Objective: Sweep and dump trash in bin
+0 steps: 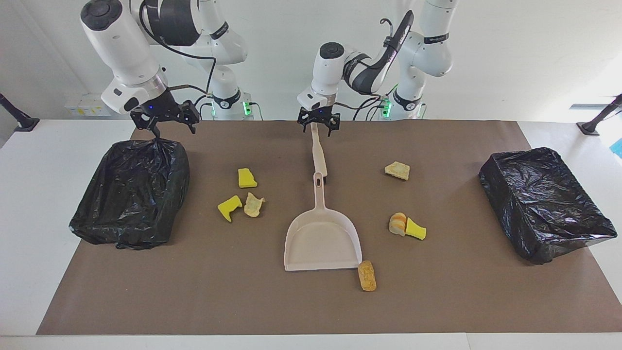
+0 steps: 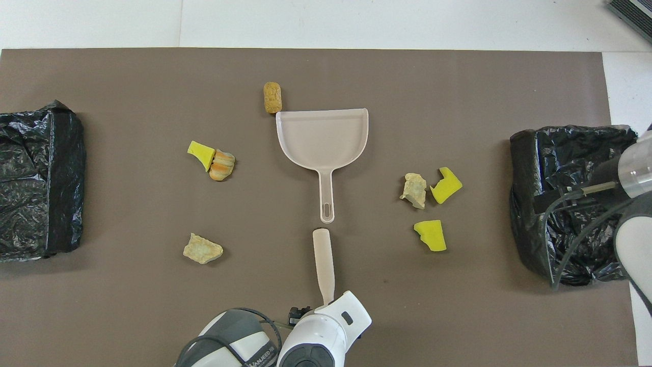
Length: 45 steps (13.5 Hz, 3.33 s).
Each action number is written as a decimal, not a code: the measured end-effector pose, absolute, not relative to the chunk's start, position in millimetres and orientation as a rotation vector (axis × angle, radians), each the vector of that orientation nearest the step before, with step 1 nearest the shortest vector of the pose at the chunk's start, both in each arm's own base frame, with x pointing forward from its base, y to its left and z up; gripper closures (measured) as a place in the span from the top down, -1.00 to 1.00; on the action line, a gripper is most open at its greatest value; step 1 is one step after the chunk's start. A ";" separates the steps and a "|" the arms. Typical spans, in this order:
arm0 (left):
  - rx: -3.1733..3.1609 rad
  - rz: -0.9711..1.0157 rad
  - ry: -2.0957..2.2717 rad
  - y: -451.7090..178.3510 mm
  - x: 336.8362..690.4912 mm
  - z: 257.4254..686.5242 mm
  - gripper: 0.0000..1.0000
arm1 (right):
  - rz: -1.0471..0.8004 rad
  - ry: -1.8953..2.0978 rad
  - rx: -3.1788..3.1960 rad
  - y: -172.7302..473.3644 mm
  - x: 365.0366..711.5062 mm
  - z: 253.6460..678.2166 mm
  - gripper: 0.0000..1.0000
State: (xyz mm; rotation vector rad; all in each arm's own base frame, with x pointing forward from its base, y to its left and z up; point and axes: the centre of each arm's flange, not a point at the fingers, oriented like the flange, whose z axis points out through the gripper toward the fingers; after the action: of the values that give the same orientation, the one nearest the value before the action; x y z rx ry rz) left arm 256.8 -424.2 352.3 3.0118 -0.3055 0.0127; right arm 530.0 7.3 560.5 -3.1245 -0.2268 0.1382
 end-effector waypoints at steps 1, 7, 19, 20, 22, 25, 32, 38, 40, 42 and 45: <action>3.013 0.011 -0.297 -424.7 255.6 351.8 0.83 | 0.130 -0.243 -3.119 14.8 537.9 550.9 1.00; 3.023 0.002 -0.241 -423.4 254.9 349.8 -0.42 | 0.165 -0.299 -3.106 45.3 566.1 518.5 1.00; 3.028 -0.003 -0.226 -420.6 257.4 348.2 -0.40 | 0.179 -0.071 -3.123 128.4 613.0 514.4 1.00; 3.029 -0.004 -0.225 -420.4 257.4 347.9 -0.27 | 0.187 -0.046 -3.128 143.8 617.3 507.3 1.00; 3.030 -0.005 -0.225 -420.2 257.4 347.3 -0.11 | 0.200 -0.031 -3.130 164.7 621.2 498.3 1.00; 3.031 -0.006 -0.225 -420.0 257.4 346.9 -0.10 | 0.199 -0.023 -3.112 169.4 622.1 499.3 1.00; 3.036 -0.013 -0.226 -419.3 256.9 344.7 -0.10 | 0.195 -0.018 -3.111 167.6 622.9 500.6 1.00; 3.055 -0.036 -0.227 -419.4 256.9 332.9 -0.11 | 0.187 -0.017 -3.110 167.3 623.6 501.1 1.00; 3.053 -0.034 -0.227 -420.0 257.4 334.0 -0.13 | 0.187 -0.017 -3.110 167.3 623.6 501.1 1.00; 3.047 -0.027 -0.222 -421.6 259.3 337.1 -0.15 | 0.187 -0.017 -3.110 167.3 623.6 501.1 1.00; 3.043 -0.022 -0.214 -421.9 262.3 339.7 -0.49 | 0.187 -0.017 -3.110 167.3 623.6 501.2 1.00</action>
State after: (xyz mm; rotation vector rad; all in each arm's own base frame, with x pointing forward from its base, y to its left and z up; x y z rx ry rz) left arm 262.3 -421.9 339.7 3.0430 -0.2142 -0.0217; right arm 623.6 167.3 501.2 -3.1100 -0.0167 0.1866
